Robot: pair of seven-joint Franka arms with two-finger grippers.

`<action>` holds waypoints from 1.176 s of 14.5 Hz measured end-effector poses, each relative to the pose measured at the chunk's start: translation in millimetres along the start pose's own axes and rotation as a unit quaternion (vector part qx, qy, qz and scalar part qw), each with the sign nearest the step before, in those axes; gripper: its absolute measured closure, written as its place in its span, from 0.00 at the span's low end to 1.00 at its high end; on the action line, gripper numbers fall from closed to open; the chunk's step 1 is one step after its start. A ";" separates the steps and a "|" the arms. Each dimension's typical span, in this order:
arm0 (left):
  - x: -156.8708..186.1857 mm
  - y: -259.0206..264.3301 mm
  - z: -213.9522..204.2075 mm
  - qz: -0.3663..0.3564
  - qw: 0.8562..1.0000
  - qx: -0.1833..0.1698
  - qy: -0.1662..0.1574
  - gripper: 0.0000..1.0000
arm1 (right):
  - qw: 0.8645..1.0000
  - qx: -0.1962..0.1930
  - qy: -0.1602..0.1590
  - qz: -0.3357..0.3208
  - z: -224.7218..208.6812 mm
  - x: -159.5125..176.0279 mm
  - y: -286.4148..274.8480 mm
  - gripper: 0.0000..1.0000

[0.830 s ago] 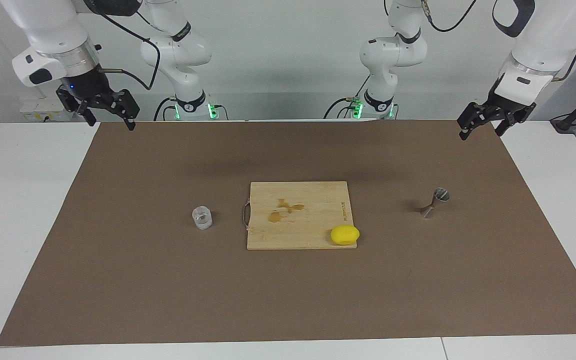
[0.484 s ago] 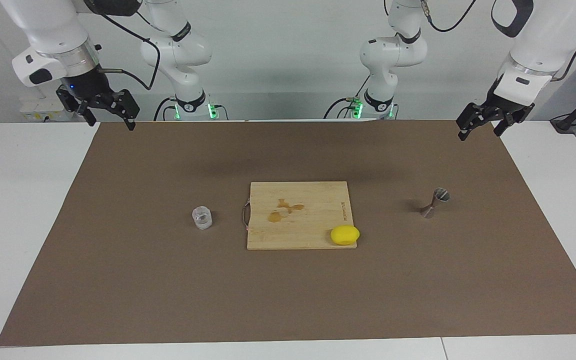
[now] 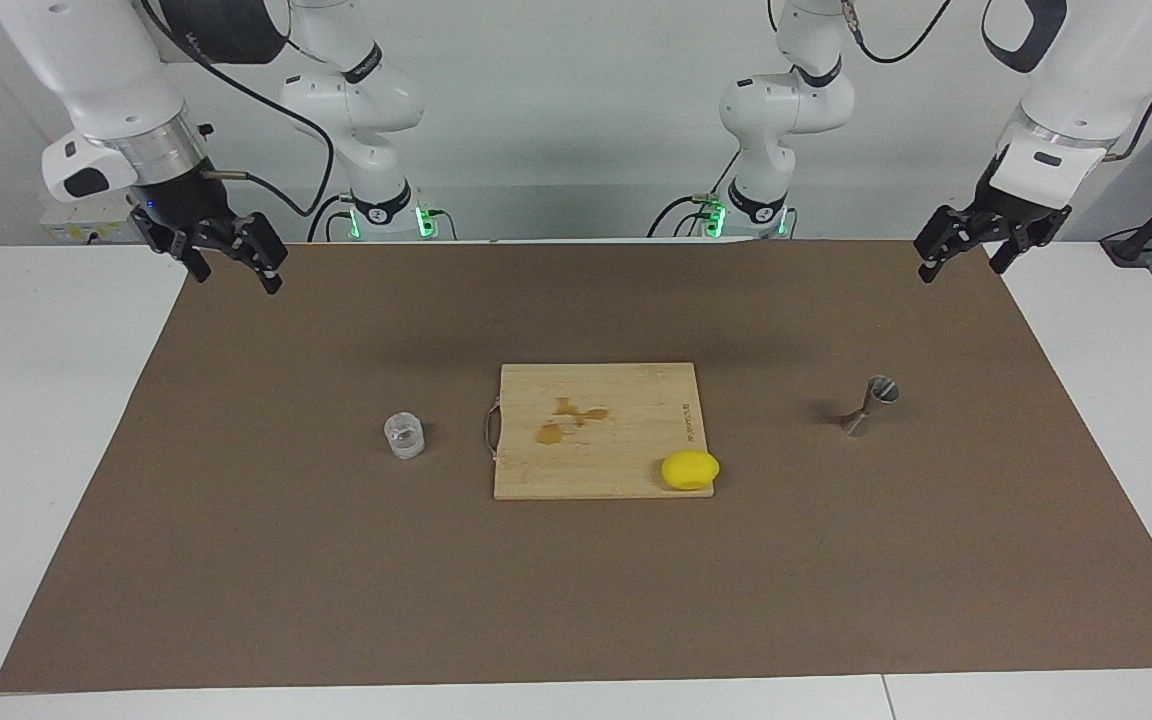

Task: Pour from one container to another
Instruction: 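Move both grippers toward the dark cup and the clear cup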

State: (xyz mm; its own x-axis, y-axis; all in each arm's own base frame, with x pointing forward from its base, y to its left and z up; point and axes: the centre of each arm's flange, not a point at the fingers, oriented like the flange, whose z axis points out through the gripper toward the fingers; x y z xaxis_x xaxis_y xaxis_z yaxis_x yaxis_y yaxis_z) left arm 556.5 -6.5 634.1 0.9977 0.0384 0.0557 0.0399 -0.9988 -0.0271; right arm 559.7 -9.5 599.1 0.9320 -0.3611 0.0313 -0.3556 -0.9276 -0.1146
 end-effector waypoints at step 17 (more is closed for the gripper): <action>-34.8 48.0 133.4 0.046 0.999 -0.004 0.019 0.00 | 0.823 0.238 -0.268 0.440 236.0 60.4 97.4 0.00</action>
State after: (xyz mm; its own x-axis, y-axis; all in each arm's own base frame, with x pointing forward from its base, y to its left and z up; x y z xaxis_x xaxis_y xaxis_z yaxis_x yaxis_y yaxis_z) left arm 531.0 -51.9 497.7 0.9943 -0.0541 0.0917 -0.0520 -0.9983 -0.0251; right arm 598.0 -99.1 355.5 0.2700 -0.6612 -0.7000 -0.9610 -0.1403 -0.2382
